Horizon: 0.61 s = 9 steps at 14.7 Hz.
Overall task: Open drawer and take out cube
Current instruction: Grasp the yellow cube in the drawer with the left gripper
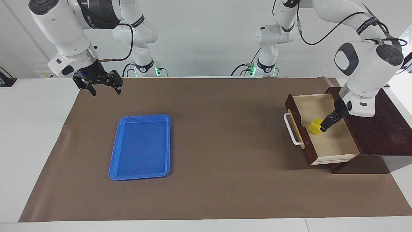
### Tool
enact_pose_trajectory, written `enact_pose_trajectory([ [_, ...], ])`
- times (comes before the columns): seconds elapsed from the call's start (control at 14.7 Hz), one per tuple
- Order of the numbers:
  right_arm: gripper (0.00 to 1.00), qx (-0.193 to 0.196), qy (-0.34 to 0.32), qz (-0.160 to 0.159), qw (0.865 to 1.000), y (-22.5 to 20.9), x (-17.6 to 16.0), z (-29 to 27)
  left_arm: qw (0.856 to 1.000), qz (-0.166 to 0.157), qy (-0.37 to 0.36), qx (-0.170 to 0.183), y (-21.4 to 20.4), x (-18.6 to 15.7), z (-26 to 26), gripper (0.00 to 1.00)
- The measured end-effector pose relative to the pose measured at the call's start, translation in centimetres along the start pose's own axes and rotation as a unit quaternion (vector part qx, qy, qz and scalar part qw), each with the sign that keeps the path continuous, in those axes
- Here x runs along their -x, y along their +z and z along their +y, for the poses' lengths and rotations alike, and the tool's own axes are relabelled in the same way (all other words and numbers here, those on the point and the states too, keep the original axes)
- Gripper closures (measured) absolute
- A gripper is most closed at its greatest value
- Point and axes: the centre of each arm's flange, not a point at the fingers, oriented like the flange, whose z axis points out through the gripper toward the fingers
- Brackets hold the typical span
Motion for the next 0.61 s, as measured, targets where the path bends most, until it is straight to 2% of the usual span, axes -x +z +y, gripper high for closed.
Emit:
enact_pose_trajectory([
  [0.14, 0.00, -0.001, -0.003, -0.002, 1.000, 0.2, 0.0, 0.0, 1.000, 0.007, 0.003, 0.004, 2.4, 1.9, -0.2, 0.00],
  [0.27, 0.00, -0.014, 0.011, -0.003, 1.000, 1.1, -0.1, -0.2, 1.000, 0.006, 0.004, 0.003, 3.1, 2.7, -0.4, 0.00],
  [0.48, 0.00, -0.042, 0.079, -0.020, 0.996, 3.5, -0.1, -0.9, 1.000, 0.009, 0.004, 0.005, 3.0, 2.7, -0.5, 0.05],
  [0.55, 0.00, -0.055, 0.110, -0.030, 0.992, 4.3, 0.0, -1.4, 1.000, 0.010, 0.004, 0.005, 3.0, 2.7, -0.5, 0.11],
  [0.61, 0.00, -0.071, 0.140, -0.042, 0.987, 5.1, 0.1, -2.2, 1.000, 0.010, 0.004, 0.005, 3.0, 2.7, -0.5, 0.23],
])
